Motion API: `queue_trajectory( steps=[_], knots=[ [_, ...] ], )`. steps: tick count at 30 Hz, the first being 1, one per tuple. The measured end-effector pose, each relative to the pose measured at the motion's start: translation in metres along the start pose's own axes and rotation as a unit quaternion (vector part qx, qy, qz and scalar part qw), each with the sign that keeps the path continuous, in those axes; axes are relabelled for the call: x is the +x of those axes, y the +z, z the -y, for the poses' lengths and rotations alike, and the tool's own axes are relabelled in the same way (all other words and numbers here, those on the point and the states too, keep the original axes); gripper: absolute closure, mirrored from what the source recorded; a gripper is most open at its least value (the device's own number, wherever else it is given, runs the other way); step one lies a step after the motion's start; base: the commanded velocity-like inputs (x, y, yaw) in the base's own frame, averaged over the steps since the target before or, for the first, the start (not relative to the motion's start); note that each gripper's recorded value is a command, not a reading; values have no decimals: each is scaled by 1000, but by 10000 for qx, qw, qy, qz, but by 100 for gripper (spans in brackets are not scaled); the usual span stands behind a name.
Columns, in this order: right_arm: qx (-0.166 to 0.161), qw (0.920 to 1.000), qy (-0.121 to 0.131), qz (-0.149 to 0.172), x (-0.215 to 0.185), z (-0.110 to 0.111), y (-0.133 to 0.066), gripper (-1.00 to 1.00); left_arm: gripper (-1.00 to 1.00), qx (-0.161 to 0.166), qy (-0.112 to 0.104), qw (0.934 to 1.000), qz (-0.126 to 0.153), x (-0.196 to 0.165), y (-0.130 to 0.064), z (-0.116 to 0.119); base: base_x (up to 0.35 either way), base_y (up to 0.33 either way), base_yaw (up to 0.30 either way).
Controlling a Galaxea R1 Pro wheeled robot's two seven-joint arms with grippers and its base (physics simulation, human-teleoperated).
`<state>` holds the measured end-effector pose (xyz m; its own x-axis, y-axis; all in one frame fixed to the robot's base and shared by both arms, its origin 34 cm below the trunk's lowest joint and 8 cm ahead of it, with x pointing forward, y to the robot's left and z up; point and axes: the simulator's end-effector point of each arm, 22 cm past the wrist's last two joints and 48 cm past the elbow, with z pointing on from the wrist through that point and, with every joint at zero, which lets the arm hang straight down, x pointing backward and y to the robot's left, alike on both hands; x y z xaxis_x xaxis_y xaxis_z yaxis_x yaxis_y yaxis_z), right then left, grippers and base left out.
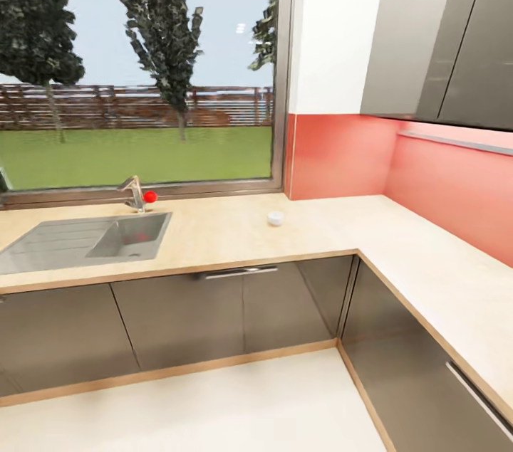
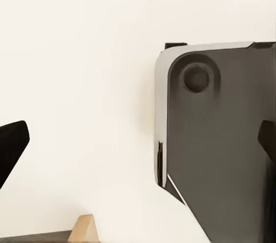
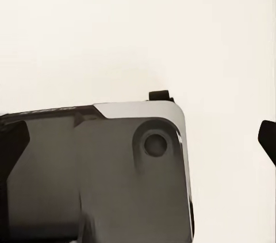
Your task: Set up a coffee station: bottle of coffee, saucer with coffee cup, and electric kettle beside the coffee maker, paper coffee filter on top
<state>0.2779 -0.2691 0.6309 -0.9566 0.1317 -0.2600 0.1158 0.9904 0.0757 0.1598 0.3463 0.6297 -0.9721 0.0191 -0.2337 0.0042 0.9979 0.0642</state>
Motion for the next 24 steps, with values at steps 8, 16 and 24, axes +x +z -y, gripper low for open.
queue_trajectory(
  steps=[8,16,24],
  knots=[
    [-3,10000,-1,25,-2,0,0,-100,-100,-2,-8,10000,28,-2,0,0,-30,-266,194],
    [2,10000,-9,32,-3,1,0,-100,-100,-3,-9,10000,28,-2,0,0,-102,-100,11],
    [-4,10000,-13,43,-3,0,0,-100,-100,-22,-4,10000,31,-3,0,-3,0,0,76]
  ],
)
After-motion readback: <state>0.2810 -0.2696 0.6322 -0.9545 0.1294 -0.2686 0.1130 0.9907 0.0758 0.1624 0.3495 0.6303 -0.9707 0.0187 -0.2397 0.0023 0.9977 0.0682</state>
